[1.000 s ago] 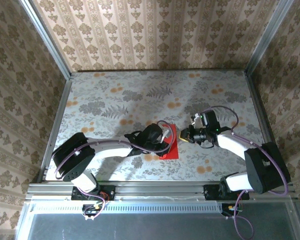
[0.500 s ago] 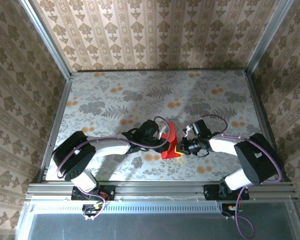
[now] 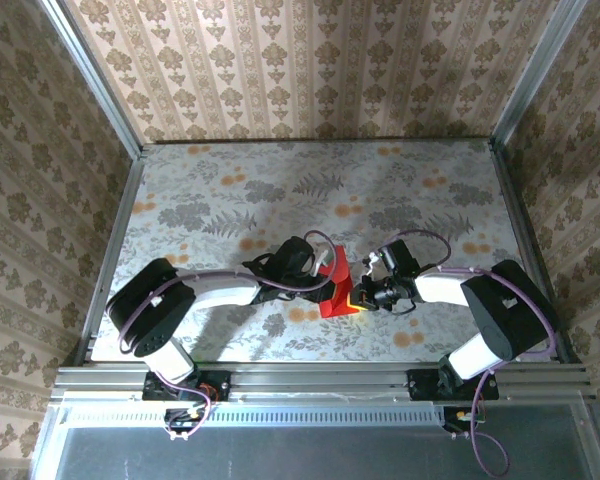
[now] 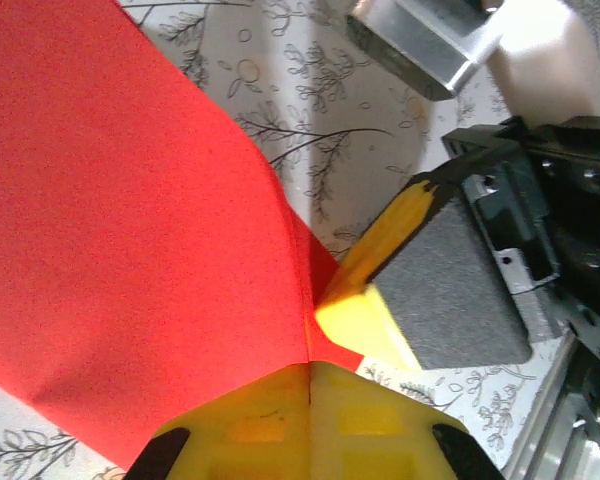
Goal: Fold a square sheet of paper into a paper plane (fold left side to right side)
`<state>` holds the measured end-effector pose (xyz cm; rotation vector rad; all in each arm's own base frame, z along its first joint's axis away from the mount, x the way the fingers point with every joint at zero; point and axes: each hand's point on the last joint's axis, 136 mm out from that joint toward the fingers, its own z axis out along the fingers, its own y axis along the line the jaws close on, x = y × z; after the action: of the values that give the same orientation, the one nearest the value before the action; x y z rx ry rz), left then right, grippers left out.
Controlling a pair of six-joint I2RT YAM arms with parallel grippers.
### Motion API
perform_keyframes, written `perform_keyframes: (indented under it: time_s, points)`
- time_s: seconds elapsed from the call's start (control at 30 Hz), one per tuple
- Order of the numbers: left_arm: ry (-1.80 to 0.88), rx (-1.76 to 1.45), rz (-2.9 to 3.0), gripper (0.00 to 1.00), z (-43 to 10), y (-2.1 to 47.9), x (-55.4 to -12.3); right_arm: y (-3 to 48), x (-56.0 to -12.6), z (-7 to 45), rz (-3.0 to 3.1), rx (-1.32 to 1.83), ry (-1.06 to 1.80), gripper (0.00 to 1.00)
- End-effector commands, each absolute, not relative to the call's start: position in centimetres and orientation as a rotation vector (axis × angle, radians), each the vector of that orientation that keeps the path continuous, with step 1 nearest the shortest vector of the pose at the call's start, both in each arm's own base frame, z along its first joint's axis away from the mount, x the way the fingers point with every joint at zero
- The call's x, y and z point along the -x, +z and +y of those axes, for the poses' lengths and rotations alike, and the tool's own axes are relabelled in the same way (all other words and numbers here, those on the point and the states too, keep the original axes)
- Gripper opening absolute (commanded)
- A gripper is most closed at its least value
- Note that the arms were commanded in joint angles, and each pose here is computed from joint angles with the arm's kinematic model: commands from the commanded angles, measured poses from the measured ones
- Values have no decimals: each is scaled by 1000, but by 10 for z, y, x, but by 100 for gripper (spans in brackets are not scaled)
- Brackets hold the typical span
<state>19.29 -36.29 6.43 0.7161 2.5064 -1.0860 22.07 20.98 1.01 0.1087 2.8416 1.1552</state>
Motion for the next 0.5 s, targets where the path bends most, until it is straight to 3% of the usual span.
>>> perform_keyframes:
  time_s: [0.0,0.47]
  points:
    - [-1060,-746,2559,0,-354,51,-190,-13,-207,198,2945,-138,1028,0]
    - [-1027,-721,2594,0,-343,41,-205,-13,-205,203,2964,-160,1040,0]
